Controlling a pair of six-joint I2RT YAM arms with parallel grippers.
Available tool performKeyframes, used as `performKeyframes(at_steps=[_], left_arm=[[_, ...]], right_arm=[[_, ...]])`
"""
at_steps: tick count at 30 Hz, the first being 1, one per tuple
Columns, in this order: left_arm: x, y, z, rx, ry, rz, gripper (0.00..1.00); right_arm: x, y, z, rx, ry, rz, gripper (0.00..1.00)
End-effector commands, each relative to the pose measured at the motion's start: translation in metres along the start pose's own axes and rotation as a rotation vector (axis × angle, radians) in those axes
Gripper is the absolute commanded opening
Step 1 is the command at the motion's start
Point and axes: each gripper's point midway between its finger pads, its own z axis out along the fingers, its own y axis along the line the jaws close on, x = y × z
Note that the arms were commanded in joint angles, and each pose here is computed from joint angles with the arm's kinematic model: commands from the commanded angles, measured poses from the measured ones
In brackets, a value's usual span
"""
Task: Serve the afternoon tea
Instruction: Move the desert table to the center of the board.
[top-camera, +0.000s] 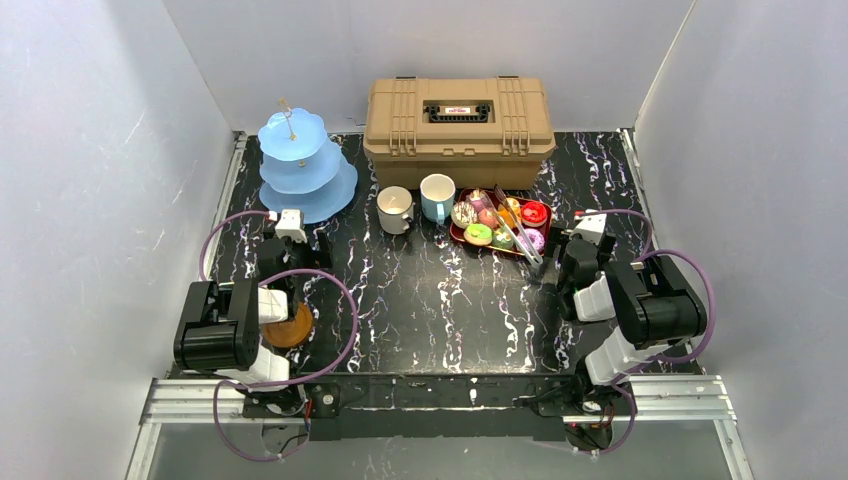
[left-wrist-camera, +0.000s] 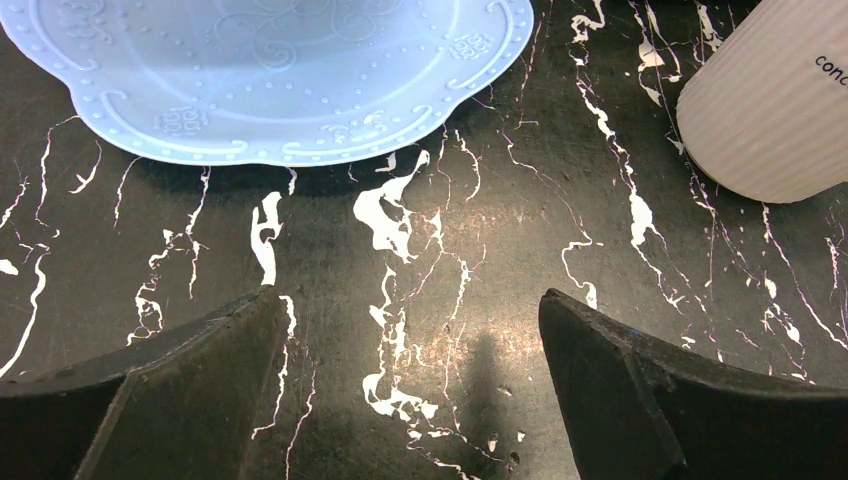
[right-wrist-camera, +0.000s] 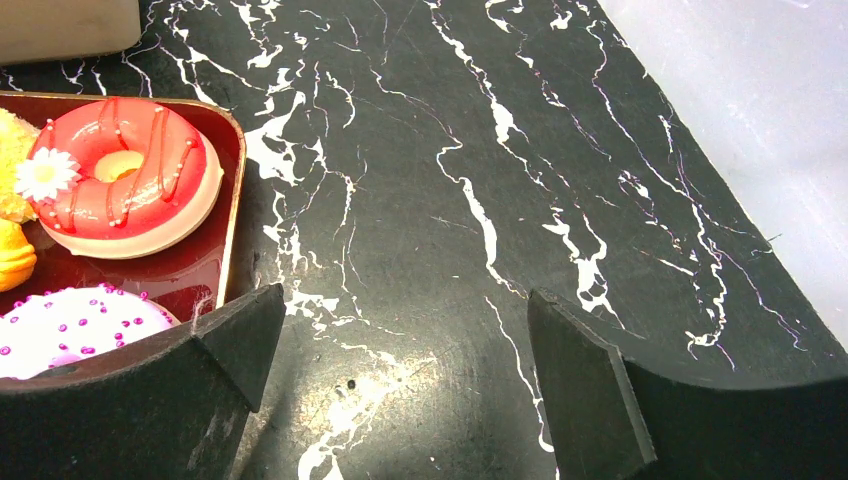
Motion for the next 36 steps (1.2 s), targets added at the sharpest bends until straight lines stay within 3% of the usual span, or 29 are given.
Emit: performKeyframes(at_steps=[1, 19, 24, 26, 28, 31, 36], left_arm=[[-0.009, 0.002, 0.002, -0.003, -0.024, 0.008, 0.99], [-0.016, 0.002, 0.002, -0.002, -0.022, 0.001, 0.99], [-0.046, 0.001, -0.001, 0.011, 0.097, -0.019, 0.99], [-0.061, -0.002, -0.006, 0.037, 0.153, 0.002, 0.99], [-0.081, -0.008, -0.013, 0.071, 0.189, 0.006, 0.99], [-0.115, -0.017, -0.025, 0.116, 0.212, -0.003, 0.99], [-0.162, -0.026, -0.038, 0.140, 0.231, -0.051, 0.99]], right_arm=[[-0.010, 0.000, 0.003, 0.003, -0.041, 0.015, 1.00], [-0.009, -0.004, 0.003, 0.027, -0.030, 0.011, 1.00], [-0.028, -0.003, -0.003, 0.017, -0.078, 0.044, 1.00], [-0.040, -0.016, -0.002, 0.102, -0.055, 0.058, 1.00], [-0.050, -0.033, -0.006, 0.215, -0.012, 0.102, 1.00], [-0.070, -0.048, -0.020, 0.345, -0.029, 0.412, 1.00], [-0.104, -0.027, -0.031, 0.196, -0.021, 0.547, 1.00]])
